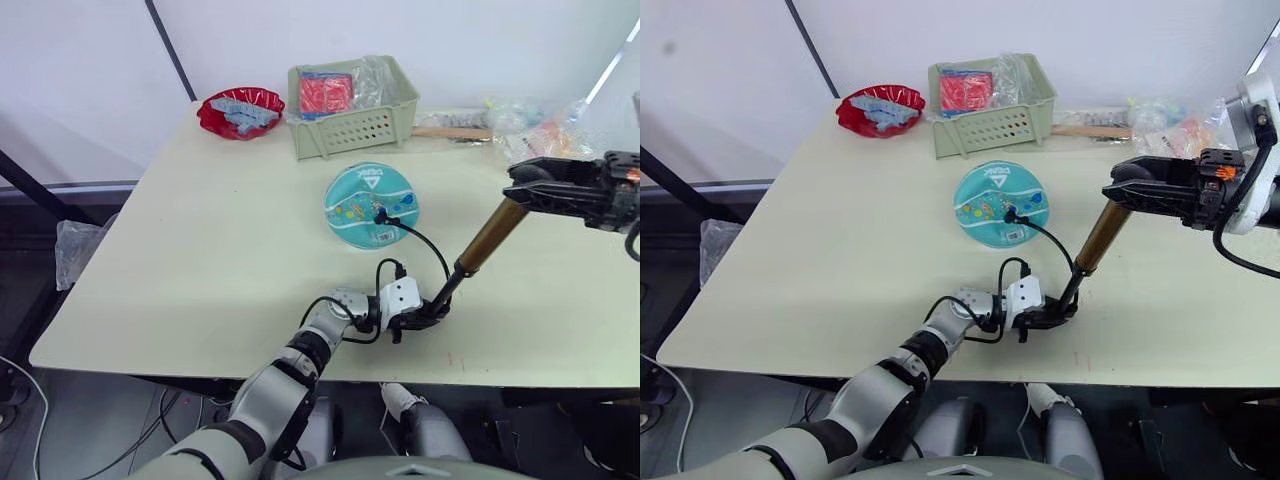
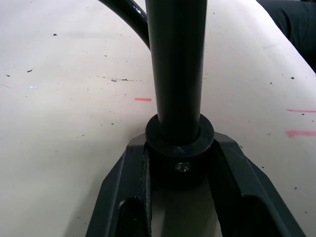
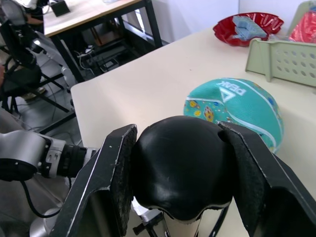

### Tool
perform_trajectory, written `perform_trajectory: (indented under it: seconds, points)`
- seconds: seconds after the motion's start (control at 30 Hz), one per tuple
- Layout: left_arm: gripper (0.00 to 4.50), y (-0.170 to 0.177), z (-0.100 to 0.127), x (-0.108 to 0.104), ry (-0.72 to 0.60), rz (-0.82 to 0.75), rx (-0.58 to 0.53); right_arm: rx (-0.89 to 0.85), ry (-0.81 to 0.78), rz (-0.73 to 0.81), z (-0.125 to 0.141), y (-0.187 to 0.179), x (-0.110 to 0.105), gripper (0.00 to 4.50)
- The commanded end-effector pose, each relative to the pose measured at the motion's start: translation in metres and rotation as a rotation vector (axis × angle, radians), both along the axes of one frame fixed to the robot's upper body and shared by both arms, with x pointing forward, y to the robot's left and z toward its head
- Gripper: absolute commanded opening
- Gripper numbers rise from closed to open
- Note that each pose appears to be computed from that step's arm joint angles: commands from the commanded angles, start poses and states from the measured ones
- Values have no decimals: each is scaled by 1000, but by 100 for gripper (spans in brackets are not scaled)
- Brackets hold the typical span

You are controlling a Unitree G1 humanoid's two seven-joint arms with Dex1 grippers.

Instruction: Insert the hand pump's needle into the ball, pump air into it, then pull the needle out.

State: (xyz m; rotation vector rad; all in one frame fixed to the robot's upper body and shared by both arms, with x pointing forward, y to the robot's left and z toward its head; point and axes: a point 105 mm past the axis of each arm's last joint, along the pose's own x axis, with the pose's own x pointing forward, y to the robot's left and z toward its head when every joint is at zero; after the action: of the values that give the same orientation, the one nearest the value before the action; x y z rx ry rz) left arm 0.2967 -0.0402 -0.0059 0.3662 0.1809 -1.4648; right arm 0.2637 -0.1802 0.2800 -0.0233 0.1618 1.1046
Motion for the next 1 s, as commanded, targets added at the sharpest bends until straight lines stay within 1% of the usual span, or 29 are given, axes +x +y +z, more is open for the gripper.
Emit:
perform_trajectory:
  seconds: [0.03,0.1,0.13,0.2,0.33,0.43,0.5,0.6,0.73,0.83,0.93,1.0]
  points:
    - [112,25,-48,-21,139,9,165,-6,-24,-17,-10,3,3,208]
    - [112,25,-47,-21,138,9,165,-6,-11,-19,-17,5,5,208]
    - [112,25,-47,-20,138,9,165,-2,12,-28,-29,6,9,208]
    - [112,24,-47,-20,139,10,165,2,36,-38,-43,7,12,208]
    - [112,23,-47,-20,139,15,162,-34,108,-61,-91,11,16,208]
    - [112,24,-47,-20,139,15,163,-79,129,-84,-117,11,18,208]
    - [112,24,-47,-19,139,16,163,-88,139,-99,-132,12,19,208]
    - [112,24,-47,-19,139,18,164,-89,145,-104,-147,16,19,208]
    - [112,24,-46,-18,138,21,164,-105,153,-105,-162,19,17,208]
    - [112,24,-46,-17,139,23,163,-95,156,-109,-165,21,18,208]
    - [112,24,-45,-17,139,23,164,-79,141,-114,-160,21,20,208]
    - [112,24,-45,-16,140,24,164,-65,116,-124,-149,18,23,208]
